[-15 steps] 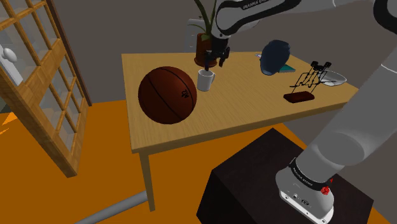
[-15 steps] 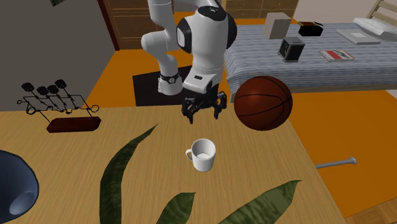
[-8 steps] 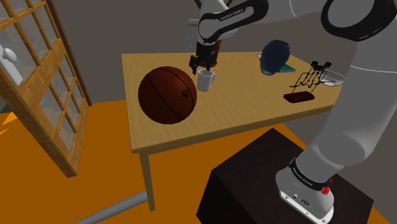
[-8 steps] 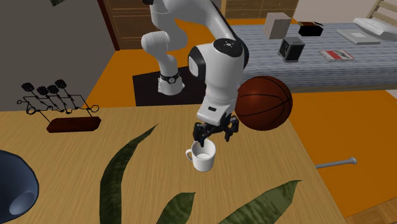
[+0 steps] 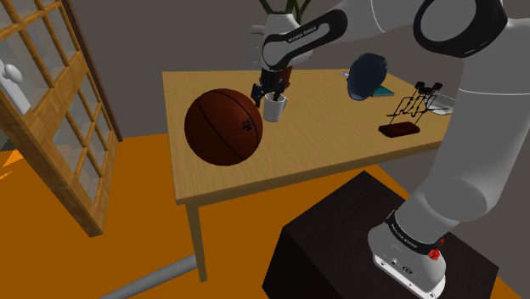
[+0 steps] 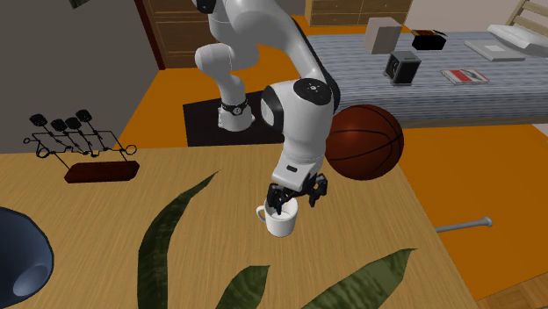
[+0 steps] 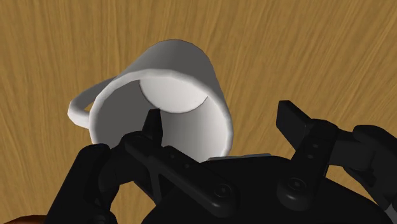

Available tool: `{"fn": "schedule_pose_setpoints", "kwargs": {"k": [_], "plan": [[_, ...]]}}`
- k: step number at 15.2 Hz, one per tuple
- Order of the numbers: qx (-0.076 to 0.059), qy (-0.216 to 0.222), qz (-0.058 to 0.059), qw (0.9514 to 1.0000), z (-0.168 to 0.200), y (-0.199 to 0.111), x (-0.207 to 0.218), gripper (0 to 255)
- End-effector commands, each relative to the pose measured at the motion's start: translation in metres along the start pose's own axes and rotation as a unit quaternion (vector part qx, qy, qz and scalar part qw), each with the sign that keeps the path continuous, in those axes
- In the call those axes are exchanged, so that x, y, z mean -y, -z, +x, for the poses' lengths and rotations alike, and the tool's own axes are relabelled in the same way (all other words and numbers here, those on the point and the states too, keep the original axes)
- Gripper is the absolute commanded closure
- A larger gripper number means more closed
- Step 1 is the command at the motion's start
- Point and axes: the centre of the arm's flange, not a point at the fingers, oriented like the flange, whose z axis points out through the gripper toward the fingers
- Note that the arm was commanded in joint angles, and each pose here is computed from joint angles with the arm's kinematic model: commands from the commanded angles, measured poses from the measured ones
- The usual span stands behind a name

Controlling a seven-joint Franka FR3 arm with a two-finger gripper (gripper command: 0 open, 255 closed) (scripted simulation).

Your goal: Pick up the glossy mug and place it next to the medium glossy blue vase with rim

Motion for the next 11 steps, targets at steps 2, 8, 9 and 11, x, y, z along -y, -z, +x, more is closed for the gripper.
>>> {"fn": "schedule_pose_setpoints", "kwargs": {"k": [2,8,9,11], "plan": [[0.0,0.0,0.0,1.0,0.0005,-0.0036,0.0002,0],[0.0,0.0,0.0,1.0,0.0005,-0.0036,0.0002,255],[0.0,0.0,0.0,1.0,0.0005,-0.0036,0.0002,255],[0.0,0.0,0.0,1.0,0.0005,-0.0036,0.0002,255]]}}
